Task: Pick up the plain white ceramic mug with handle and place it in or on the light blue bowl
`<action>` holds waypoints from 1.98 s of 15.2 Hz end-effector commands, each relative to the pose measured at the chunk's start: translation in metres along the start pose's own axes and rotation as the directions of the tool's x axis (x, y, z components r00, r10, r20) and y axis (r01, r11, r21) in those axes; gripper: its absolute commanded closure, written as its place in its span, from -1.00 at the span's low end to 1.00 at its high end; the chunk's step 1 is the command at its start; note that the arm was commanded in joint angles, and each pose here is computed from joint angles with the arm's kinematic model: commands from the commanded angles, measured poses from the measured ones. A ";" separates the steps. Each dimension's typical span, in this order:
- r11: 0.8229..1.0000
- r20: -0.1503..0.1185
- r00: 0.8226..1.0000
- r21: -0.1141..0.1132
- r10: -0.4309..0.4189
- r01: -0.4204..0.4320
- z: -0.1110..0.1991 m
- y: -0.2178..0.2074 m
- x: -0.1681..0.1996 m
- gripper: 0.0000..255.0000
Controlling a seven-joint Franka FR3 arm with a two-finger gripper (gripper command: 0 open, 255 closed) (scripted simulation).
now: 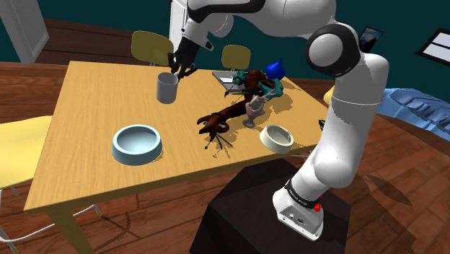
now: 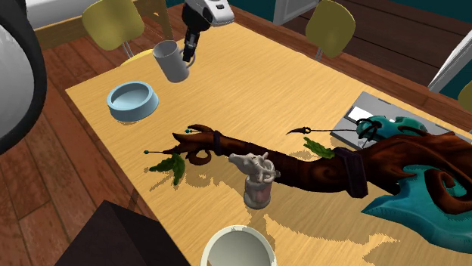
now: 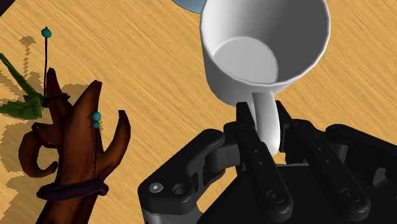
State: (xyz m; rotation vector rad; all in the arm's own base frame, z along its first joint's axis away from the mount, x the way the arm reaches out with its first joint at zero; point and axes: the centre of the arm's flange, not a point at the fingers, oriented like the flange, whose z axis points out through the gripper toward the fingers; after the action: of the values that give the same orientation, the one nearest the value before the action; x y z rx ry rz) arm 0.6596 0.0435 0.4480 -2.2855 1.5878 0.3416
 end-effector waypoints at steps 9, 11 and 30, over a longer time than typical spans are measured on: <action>1.000 -0.001 1.000 0.000 0.001 -0.001 0.045 -0.017 -0.124 1.00; 1.000 -0.001 1.000 0.000 0.001 -0.001 0.054 -0.021 -0.148 1.00; 1.000 -0.001 1.000 0.000 0.001 -0.001 0.144 -0.018 -0.167 1.00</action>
State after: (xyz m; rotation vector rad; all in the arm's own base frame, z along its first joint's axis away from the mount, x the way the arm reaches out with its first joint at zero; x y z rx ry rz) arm 0.6177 0.2516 0.3876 -2.2851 1.5891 0.3415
